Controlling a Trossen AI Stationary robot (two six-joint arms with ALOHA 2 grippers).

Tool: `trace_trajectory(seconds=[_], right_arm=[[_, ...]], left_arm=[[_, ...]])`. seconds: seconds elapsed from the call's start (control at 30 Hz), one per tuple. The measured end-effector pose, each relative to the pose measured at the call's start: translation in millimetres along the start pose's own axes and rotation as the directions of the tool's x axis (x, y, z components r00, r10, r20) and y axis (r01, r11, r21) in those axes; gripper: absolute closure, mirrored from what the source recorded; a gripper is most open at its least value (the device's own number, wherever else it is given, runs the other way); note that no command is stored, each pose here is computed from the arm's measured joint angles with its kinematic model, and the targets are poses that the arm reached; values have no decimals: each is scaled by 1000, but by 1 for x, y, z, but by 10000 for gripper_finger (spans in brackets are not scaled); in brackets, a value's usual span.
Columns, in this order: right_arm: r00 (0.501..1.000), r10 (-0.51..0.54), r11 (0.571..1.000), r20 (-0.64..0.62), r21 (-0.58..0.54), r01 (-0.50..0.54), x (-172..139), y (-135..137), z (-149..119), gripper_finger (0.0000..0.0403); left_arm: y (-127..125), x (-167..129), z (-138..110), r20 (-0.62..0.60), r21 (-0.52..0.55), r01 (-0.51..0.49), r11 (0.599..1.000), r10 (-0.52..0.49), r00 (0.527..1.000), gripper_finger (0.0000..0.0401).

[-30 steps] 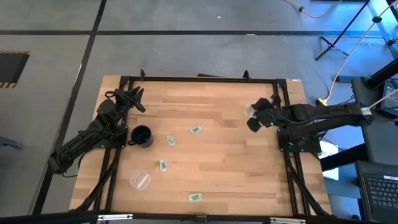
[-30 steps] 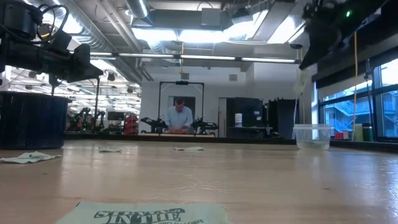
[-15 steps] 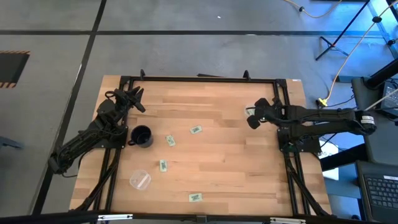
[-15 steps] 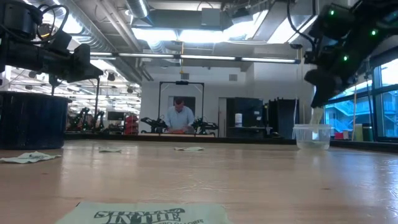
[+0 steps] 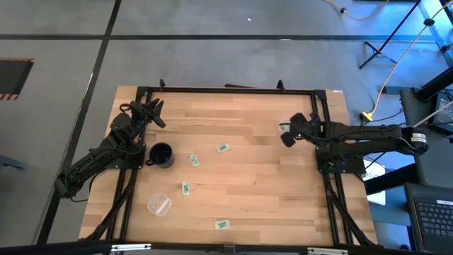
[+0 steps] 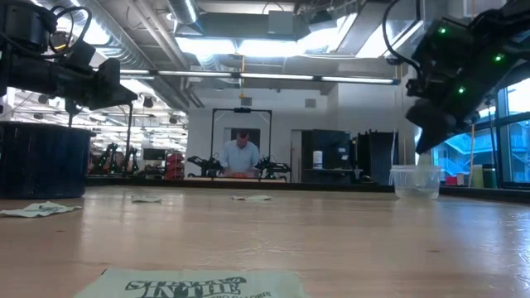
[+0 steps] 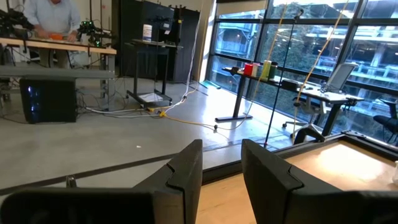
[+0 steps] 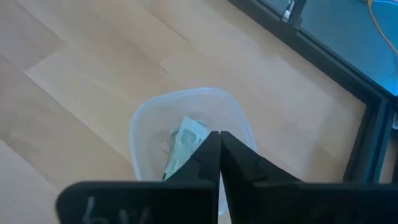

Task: Pick and place items into bin
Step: Put the light green stevia packet into the top transparent bin, then put the light green stevia packet into the bottom transparent bin

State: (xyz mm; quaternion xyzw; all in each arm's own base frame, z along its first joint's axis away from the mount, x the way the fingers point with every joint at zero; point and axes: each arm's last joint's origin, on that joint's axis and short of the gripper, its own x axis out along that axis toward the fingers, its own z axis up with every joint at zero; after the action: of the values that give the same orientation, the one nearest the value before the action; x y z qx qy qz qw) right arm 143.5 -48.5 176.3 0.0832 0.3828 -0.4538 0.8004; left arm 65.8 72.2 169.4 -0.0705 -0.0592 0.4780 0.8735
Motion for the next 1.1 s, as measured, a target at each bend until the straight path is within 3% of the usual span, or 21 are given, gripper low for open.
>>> trace_trajectory(seconds=[0.2, 0.43, 0.63, 0.73, 0.87, 0.93, 1.1], right_arm=[[1000, 12, 1000, 21, -2, -11, 0, 1, 2, 365], [1000, 11, 1000, 22, -3, -11, -2, 1, 5, 295], [986, 80, 997, 149, -23, -77, -28, 5, 46, 266], [942, 231, 972, 242, -107, -211, -45, 15, 65, 265], [829, 470, 882, 303, -195, -429, -60, 32, 72, 265], [792, 532, 847, 301, -220, -485, -63, 40, 69, 265], [733, 591, 807, 338, -272, -525, -51, 59, 49, 265]], left_arm=[[0, 0, 0, 0, -1, 0, 1000, 0, 1000, 295], [0, 0, 0, 0, 0, 0, 1000, 0, 1000, 295], [0, 0, 0, 0, -2, 0, 1000, 0, 1000, 295], [0, 0, 0, 0, -24, 0, 1000, 0, 1000, 295], [0, 0, 0, -1, -25, 3, 1000, -3, 1000, 295], [0, 0, 0, -1, -25, 3, 1000, -3, 1000, 295], [0, 0, 0, -1, -25, 3, 1000, -3, 1000, 295]])
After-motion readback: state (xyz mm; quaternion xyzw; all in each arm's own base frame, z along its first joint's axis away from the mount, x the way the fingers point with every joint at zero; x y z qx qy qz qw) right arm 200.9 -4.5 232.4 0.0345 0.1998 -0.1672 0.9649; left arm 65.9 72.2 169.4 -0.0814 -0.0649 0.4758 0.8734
